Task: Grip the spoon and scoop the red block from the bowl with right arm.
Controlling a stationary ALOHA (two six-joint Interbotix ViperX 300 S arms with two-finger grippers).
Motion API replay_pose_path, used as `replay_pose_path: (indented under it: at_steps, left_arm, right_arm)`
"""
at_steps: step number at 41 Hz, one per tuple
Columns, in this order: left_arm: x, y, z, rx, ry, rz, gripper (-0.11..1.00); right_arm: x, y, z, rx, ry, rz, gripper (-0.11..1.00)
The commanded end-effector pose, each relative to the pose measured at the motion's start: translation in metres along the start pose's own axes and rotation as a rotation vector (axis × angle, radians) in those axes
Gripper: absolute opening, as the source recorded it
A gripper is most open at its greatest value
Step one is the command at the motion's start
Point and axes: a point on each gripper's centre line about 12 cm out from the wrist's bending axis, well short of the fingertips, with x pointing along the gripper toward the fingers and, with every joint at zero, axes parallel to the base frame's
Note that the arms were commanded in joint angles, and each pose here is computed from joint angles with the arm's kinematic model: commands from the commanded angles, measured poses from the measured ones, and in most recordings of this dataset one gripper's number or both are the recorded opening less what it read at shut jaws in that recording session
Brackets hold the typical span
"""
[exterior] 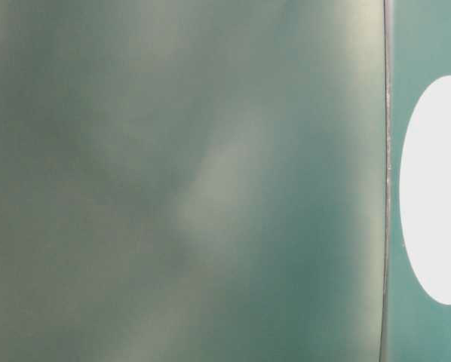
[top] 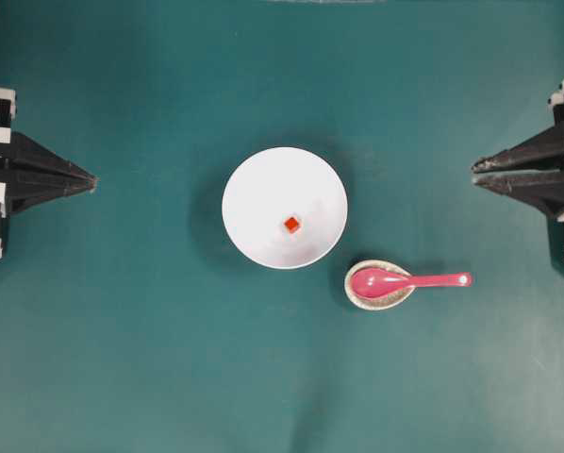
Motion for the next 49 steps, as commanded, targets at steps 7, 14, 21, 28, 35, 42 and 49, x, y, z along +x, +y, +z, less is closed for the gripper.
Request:
replay_pose_path:
  at_steps: [7,14,21,28,35,42,49]
  left_arm:
    - [0.001,0.0,0.007,0.003,0.012,0.002,0.0]
    - [0.001,0.0,0.007,0.004,0.014,0.004,0.0]
    - [0.001,0.0,0.006,0.004,0.017,0.004,0.0]
    - [0.001,0.0,0.006,0.004,0.018,0.004,0.0]
    - [0.001,0.0,0.006,0.004,0.018,0.002,0.0]
    - [0.001,0.0,0.006,0.006,0.02,0.004,0.0]
    - [0.002,0.0,0.004,0.004,0.031,0.003,0.0]
  right_arm:
    - [0.005,0.005,0.004,0.005,0.008,0.021,0.46]
    - [0.01,0.012,-0.006,0.002,0.032,0.055,0.46]
    - [0.015,0.018,-0.017,0.004,0.032,0.084,0.46]
    - [0.015,0.021,-0.031,0.009,0.02,0.095,0.46]
    - [0.012,0.022,-0.039,0.019,-0.029,0.103,0.46]
    - [0.006,0.023,-0.056,0.055,-0.03,0.101,0.46]
    - [-0.001,0.025,-0.074,0.102,-0.031,0.1,0.46]
